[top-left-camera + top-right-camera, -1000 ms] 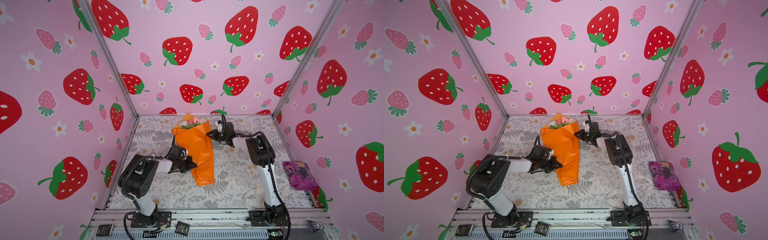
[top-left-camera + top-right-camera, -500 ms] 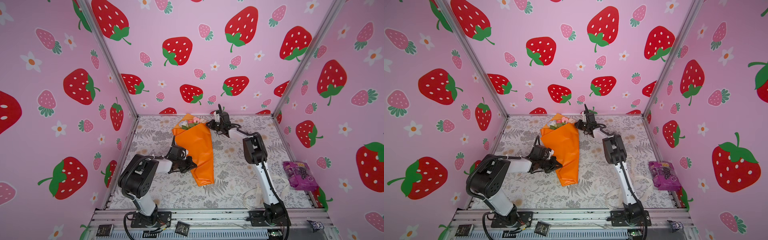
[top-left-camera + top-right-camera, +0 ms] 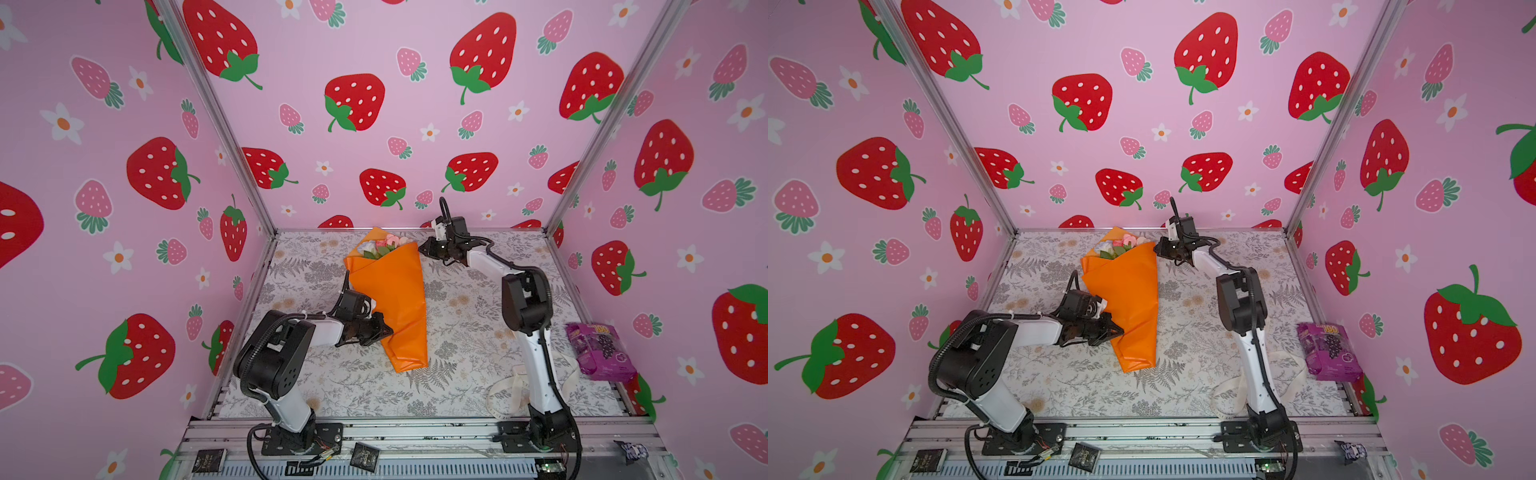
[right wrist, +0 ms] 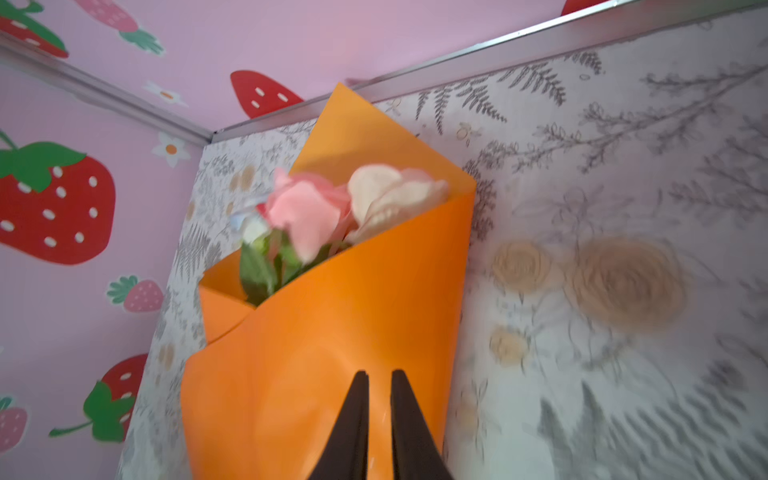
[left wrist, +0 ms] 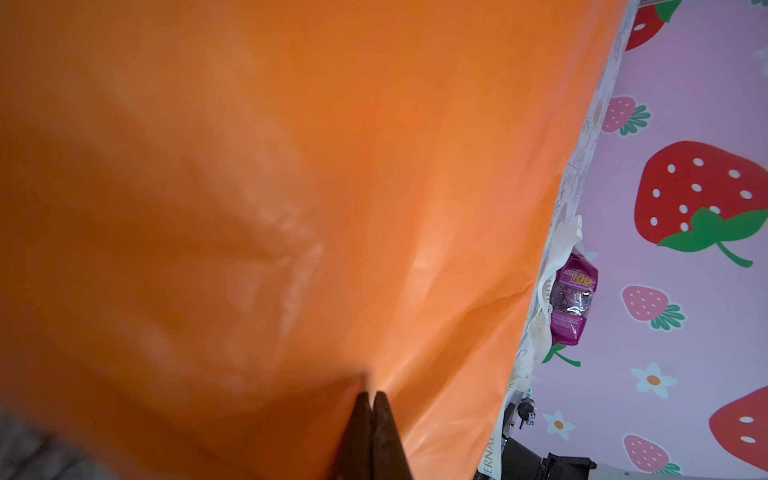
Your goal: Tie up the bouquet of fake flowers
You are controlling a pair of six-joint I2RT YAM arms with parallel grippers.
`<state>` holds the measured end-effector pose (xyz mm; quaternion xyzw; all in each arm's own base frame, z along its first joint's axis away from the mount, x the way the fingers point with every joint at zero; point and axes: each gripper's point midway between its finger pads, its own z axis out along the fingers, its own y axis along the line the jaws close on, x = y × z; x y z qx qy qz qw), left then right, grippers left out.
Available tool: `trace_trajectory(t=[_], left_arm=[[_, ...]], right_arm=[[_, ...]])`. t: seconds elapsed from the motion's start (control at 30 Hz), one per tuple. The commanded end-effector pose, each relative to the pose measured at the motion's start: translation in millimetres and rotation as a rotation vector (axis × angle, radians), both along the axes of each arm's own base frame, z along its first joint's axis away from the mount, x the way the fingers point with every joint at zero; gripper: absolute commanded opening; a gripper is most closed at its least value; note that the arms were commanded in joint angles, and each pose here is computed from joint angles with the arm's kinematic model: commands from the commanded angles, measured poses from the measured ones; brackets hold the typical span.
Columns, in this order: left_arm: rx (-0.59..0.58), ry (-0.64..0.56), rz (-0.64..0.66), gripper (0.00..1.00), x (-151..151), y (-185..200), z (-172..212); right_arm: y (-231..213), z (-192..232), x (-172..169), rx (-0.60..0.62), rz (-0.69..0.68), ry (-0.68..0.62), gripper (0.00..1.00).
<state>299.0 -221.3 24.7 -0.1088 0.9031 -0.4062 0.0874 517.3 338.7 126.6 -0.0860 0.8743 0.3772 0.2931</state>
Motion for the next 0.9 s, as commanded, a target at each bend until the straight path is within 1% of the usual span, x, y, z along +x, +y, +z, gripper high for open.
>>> trace_trajectory(t=[0.0,0.03,0.1,0.13,0.23,0.3,0.37,0.53,0.63,0.7,0.73,0.77,0.83,0.87], left_arm=[[0.009,0.018,0.007,0.00,-4.2,3.7,0.4],[0.006,0.016,0.005,0.00,-3.6,2.8,1.1],[0.005,0.018,0.003,0.00,-2.7,2.2,0.8],[0.004,0.020,0.001,0.00,-2.5,1.6,0.7],[0.005,0.021,0.001,0.00,-2.4,1.7,0.3],[0.007,0.020,0.002,0.00,-2.5,2.2,1.0],[0.011,0.019,0.002,0.00,-2.9,2.9,1.3],[0.009,0.014,0.004,0.00,-3.8,3.5,2.8],[-0.002,-0.007,0.004,0.00,-2.9,2.8,12.2],[-0.001,-0.027,0.012,0.00,-0.8,4.3,22.2],[0.004,-0.041,0.017,0.04,0.8,6.3,28.8],[0.016,-0.052,0.022,0.12,1.6,9.1,33.5],[0.070,-0.079,0.045,0.21,4.0,20.0,41.0],[0.105,-0.085,0.063,0.31,5.2,27.6,42.5]], right_arm=[[-3.2,21.0,-52.9,0.080,0.049,-0.037,0.16],[-3.0,15.8,-72.2,0.102,0.051,-0.028,0.14],[1.4,0.0,-106.1,0.100,0.064,0.010,0.13],[7.1,-8.4,-122.6,0.096,0.092,0.027,0.13],[21.5,-34.7,-157.0,0.049,0.159,0.076,0.13],[21.0,-54.7,-168.8,0.025,0.159,0.119,0.12],[20.1,-70.0,-178.3,0.026,0.161,0.149,0.12],[2.1,-117.2,-191.0,-0.070,0.125,0.240,0.10],[-4.3,-130.2,-201.2,-0.084,0.122,0.280,0.10],[-0.8,-121.6,-203.4,-0.065,0.150,0.262,0.11],[1.9,-112.9,-203.4,-0.045,0.160,0.248,0.12],[4.4,-103.2,-202.5,-0.024,0.171,0.232,0.13],[10.3,-80.4,-199.3,0.016,0.194,0.186,0.16],[11.1,-71.7,-197.1,0.022,0.196,0.166,0.17]])
